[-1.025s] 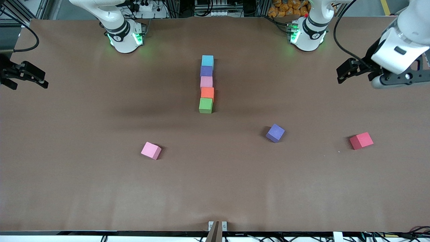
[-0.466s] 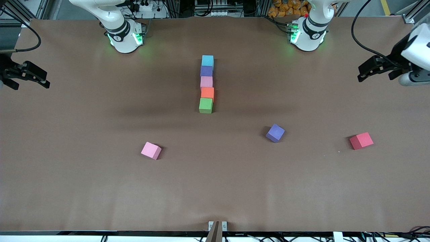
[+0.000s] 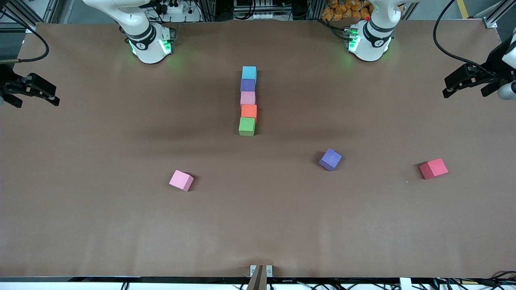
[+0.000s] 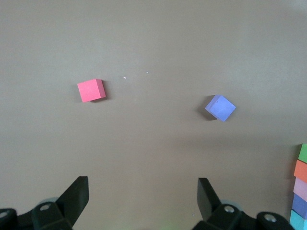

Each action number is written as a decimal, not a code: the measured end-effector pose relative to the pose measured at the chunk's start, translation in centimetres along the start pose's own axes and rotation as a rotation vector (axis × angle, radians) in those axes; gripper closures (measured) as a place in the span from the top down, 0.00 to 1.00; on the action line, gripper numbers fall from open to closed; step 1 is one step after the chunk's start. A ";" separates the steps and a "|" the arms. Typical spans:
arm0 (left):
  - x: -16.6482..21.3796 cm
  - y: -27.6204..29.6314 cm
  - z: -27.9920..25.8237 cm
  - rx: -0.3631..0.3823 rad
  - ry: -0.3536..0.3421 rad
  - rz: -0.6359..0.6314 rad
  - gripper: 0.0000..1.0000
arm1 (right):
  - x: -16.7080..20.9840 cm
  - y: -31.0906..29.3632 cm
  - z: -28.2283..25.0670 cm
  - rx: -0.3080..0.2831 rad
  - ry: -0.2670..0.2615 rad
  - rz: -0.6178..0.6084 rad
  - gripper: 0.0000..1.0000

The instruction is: Arrange blocks into number 1

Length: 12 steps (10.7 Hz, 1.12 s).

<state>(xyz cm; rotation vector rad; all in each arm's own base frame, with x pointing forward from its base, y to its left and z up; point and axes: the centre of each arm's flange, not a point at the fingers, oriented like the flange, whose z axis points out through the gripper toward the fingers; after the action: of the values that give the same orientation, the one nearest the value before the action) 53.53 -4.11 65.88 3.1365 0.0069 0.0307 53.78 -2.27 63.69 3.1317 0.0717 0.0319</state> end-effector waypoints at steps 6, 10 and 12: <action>0.2 1.1 -0.1 0.003 0.014 0.046 1.00 | 0.0 0.1 0.0 -0.003 0.000 0.001 1.00; 0.4 0.5 0.0 0.002 0.014 0.049 1.00 | 0.0 0.1 0.0 -0.004 0.000 0.001 1.00; 0.4 0.6 0.0 0.002 0.014 0.053 1.00 | 0.0 0.1 0.0 -0.004 0.000 0.001 1.00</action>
<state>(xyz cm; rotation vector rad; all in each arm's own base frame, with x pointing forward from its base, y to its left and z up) 53.91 -4.74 65.88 3.1381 -0.0756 0.0523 53.78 -2.38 63.69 3.1279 0.0696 0.0315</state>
